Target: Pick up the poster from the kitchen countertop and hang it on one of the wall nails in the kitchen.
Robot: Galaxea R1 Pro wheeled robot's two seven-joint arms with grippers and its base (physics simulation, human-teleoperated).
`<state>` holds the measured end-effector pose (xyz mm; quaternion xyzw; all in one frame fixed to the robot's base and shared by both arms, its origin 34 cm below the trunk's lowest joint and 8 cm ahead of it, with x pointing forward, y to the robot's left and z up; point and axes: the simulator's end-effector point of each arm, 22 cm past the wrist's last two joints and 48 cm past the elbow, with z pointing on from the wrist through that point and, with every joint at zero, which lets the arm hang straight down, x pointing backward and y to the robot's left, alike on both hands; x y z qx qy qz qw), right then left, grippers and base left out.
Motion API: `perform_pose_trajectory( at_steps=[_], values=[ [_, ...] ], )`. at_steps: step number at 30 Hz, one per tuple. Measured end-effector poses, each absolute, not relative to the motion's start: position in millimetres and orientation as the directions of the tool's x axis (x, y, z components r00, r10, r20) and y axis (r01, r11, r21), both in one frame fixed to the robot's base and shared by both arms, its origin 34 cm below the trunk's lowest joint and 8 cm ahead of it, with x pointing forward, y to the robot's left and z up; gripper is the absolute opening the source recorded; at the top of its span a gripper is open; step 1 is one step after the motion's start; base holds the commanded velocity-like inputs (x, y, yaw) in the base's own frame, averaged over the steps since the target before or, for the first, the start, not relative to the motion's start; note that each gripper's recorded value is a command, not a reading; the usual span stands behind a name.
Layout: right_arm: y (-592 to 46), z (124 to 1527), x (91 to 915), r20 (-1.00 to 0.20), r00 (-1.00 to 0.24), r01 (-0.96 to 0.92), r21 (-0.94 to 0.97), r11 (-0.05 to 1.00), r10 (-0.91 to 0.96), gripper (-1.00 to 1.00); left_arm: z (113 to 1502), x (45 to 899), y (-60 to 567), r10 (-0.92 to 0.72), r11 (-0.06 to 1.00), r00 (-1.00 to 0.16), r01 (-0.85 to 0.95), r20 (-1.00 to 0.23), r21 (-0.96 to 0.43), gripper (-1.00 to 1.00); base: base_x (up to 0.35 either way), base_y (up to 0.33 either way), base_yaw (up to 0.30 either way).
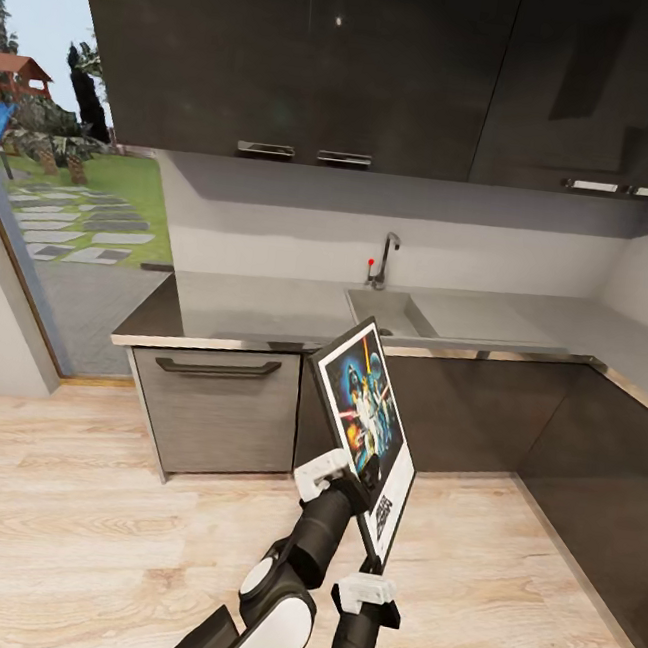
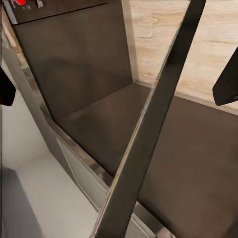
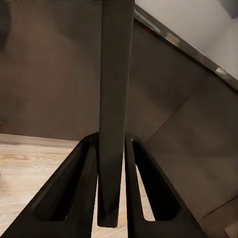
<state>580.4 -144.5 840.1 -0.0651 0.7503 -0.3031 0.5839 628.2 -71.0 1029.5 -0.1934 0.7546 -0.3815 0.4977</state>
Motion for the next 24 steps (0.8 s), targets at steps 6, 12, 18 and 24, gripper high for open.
perform_pose_trajectory(
  at_steps=[6,12,18,24],
  values=[
    [-145,840,580,-0.838,-0.314,0.258,-0.528,0.809,-0.447,-1.0,1044,617,-86,-0.663,0.618,-0.439,0.135,-0.606,-0.775,1.0,0.0,0.0,0.0],
    [-145,839,580,-0.837,-0.316,0.258,-0.528,0.809,-0.446,-1.0,1047,609,-95,-0.651,0.617,-0.45,0.156,-0.611,-0.772,1.0,0.0,0.0,0.0],
    [-145,840,581,-0.838,-0.315,0.259,-0.527,0.809,-0.445,-1.0,1046,609,-96,-0.648,0.618,-0.452,0.157,-0.613,-0.77,1.0,0.0,0.0,0.0],
    [-145,841,581,-0.84,-0.314,0.262,-0.524,0.81,-0.442,-1.0,1046,609,-96,-0.648,0.619,-0.453,0.156,-0.613,-0.77,1.0,0.0,0.0,0.0]
  ],
)
